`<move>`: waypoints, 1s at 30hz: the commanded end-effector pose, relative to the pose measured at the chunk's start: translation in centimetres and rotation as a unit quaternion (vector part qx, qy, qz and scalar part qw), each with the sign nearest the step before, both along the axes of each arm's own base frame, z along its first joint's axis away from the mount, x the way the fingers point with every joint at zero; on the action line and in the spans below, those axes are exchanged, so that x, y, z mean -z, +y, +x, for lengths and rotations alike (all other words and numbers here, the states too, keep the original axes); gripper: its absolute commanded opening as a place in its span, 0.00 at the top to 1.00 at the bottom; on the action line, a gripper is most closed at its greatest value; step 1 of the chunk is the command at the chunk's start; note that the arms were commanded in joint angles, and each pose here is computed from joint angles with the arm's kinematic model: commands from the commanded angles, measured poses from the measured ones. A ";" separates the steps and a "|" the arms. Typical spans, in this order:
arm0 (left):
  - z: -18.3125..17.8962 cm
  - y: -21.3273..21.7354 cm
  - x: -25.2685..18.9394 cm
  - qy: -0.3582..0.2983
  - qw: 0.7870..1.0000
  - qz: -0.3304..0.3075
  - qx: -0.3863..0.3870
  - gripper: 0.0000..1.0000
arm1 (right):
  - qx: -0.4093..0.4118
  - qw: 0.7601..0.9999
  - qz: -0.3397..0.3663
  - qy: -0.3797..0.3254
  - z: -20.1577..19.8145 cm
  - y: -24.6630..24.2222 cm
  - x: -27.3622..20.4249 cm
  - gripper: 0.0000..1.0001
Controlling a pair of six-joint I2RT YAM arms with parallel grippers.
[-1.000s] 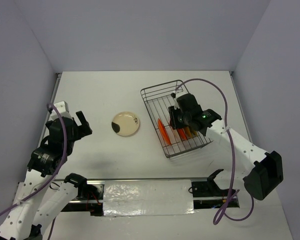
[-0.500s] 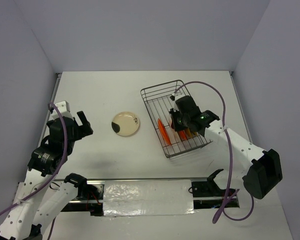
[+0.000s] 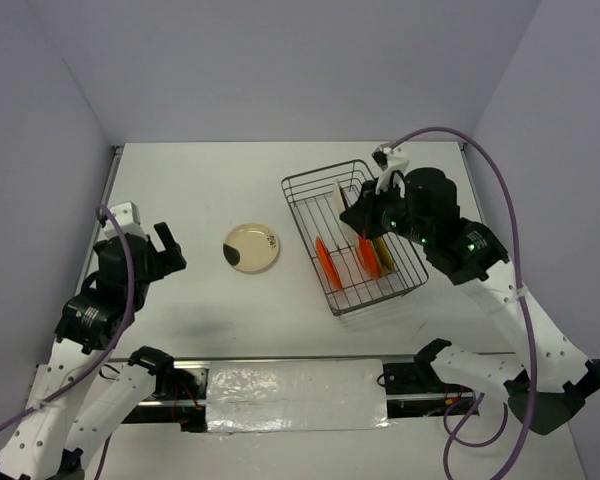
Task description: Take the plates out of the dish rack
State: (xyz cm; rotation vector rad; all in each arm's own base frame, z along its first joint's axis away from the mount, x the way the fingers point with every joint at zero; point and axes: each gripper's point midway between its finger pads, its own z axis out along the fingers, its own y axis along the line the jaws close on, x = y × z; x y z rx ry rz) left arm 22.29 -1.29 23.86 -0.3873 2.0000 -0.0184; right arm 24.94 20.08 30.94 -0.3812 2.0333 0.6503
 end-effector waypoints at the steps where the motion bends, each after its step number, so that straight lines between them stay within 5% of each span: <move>1: 0.2 0.4 -1.1 -0.028 1.000 0.000 -0.011 0.00 | -0.094 0.991 0.078 -0.053 -2.2 3.1 -6.7 1.00; 6: -0.8 1.8 -2.1 -0.051 0.998 -0.004 -0.047 0.01 | -0.196 0.977 0.063 -0.051 -2.7 10.8 -7.7 1.00; 14: -2.3 3.5 -3.4 -0.087 0.992 -0.014 -0.087 0.01 | -0.134 0.989 -0.065 -0.015 4.9 19.6 -0.5 1.00; 18: -2.2 3.4 -3.3 -0.084 0.993 -0.012 -0.085 0.01 | -0.120 0.979 -0.166 0.022 7.9 23.4 7.8 1.00; 23: -1.8 3.1 -2.9 -0.072 0.994 -0.008 -0.079 0.00 | -0.104 0.975 -0.192 0.027 9.9 25.2 11.5 0.98; 25: -1.7 3.0 -2.8 -0.070 0.995 -0.007 -0.076 0.00 | -0.113 0.975 -0.187 0.032 9.7 25.6 12.2 0.87; 26: -1.7 2.9 -2.8 -0.069 0.995 -0.007 -0.075 0.01 | -0.119 0.975 -0.186 0.038 9.4 25.6 12.8 0.64; 28: -1.6 2.9 -2.7 -0.067 0.995 -0.006 -0.076 0.01 | -0.123 0.974 -0.184 0.043 9.1 25.7 13.3 0.49; 30: -1.6 2.9 -2.6 -0.065 0.995 -0.006 -0.076 0.01 | -0.131 0.976 -0.171 0.042 8.6 25.9 12.6 0.16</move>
